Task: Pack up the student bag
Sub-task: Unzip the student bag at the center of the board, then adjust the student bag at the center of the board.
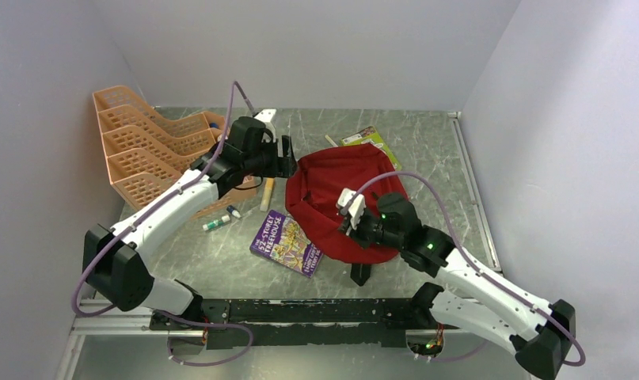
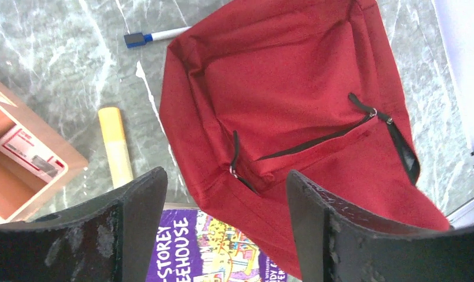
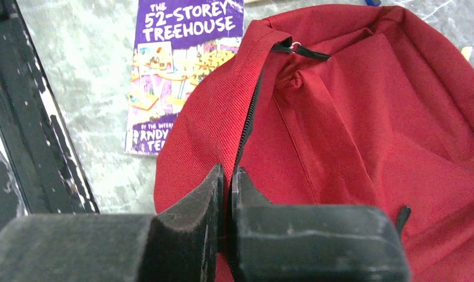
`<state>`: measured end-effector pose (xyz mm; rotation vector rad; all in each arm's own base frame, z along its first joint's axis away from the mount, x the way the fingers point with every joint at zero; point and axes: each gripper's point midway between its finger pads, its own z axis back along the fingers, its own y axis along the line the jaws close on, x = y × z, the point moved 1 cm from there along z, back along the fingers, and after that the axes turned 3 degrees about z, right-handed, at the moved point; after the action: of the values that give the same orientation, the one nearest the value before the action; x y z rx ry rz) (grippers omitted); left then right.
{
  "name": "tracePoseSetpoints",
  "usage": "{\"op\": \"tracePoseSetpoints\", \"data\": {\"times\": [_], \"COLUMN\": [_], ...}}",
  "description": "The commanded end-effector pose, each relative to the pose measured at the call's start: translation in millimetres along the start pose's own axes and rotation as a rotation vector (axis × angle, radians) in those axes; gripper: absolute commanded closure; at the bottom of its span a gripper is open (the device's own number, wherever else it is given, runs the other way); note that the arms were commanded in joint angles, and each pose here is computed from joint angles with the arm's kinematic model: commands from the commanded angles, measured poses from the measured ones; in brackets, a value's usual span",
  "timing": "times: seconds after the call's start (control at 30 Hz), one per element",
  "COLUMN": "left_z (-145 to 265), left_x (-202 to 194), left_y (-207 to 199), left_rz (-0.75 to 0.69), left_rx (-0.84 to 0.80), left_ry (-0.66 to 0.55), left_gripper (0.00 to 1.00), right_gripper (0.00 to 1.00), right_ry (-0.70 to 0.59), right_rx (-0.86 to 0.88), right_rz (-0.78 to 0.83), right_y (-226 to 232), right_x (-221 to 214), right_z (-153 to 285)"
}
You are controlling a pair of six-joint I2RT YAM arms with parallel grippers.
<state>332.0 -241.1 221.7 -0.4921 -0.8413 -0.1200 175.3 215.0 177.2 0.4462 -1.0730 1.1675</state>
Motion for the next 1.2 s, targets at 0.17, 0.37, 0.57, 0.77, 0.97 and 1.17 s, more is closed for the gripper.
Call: {"op": "tracePoseSetpoints", "data": {"times": [0.17,0.37,0.57,0.77,0.97,1.17], "left_z": [14,33,49,60,56,46], "left_x": [-10,-30,-48,-81,-123,-152], "left_y": [19,23,11,-3,-47,-51], "left_rz": [0.185,0.225,0.233,0.270,0.263,0.371], "left_rx": [0.087,0.048,-0.056,-0.163,-0.163,-0.105], "left_ry": [-0.051,-0.060,-0.033,-0.002,0.066,0.091], "left_gripper": [0.17,0.03,0.03,0.06,0.05,0.04], "right_gripper": [0.80,0.56,0.52,0.49,0.47,0.47], "right_ry": [-0.100,-0.072,-0.123,0.109,0.155,0.139], "right_rx": [0.084,0.172,0.058,-0.044,-0.133,-0.099], "right_rz": [-0.160,-0.098,0.016,0.078,0.086,0.064], "right_y": [9,19,-4,-21,-31,-23], "right_x": [33,41,66,20,1,-1], "right_z": [-27,-33,-7,5,10,8]}}
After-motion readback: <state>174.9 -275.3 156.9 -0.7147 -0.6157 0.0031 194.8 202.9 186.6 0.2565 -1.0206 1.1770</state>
